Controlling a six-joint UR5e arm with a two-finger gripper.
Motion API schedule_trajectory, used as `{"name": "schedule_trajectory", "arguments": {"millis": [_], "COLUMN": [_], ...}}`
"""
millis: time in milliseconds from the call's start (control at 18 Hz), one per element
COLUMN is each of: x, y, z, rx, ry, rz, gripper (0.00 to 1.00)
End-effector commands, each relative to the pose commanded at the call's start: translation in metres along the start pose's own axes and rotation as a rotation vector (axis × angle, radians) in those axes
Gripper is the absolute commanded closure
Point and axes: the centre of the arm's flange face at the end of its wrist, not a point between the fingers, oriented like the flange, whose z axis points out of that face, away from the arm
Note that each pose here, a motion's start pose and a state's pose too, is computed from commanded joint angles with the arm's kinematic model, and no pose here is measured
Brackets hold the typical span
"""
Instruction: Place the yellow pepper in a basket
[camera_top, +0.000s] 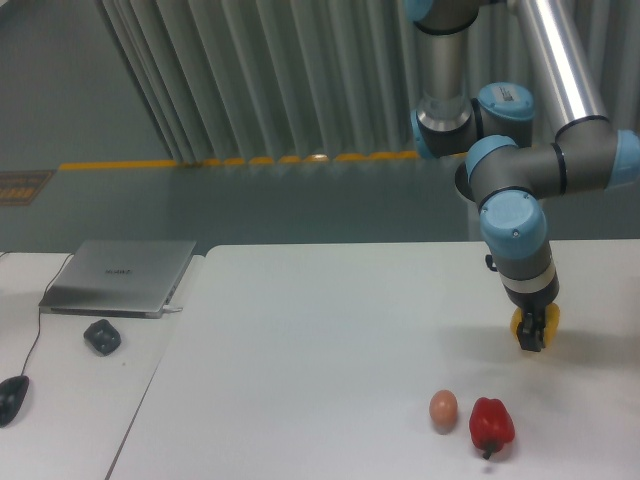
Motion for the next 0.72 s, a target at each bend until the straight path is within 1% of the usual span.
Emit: {"name": "schedule_trajectory", "arguments": {"millis": [56, 167, 278, 444, 556, 667, 722], "x": [0.0, 0.0, 0.0, -0.001, -0.003, -0.001, 0.0], "y": [0.0, -0.001, -0.004, -0.002, 0.005, 0.012, 0.016], "z": [0.0, -0.001, -0.002, -0.007, -0.028, -0.042, -0.05], "rx": [-0.009, -0.028, -0.044, -0.047, -0.056, -0.051, -0.049], "ry": [0.003, 0.011, 0.013, 0.01, -0.018, -0.019, -0.031], "rz": [0.0, 0.0, -0.007, -0.013, -0.022, -0.028, -0.035], "gripper": [0.27, 0.42, 0.53, 0.54, 0.55, 0.55, 0.55]}}
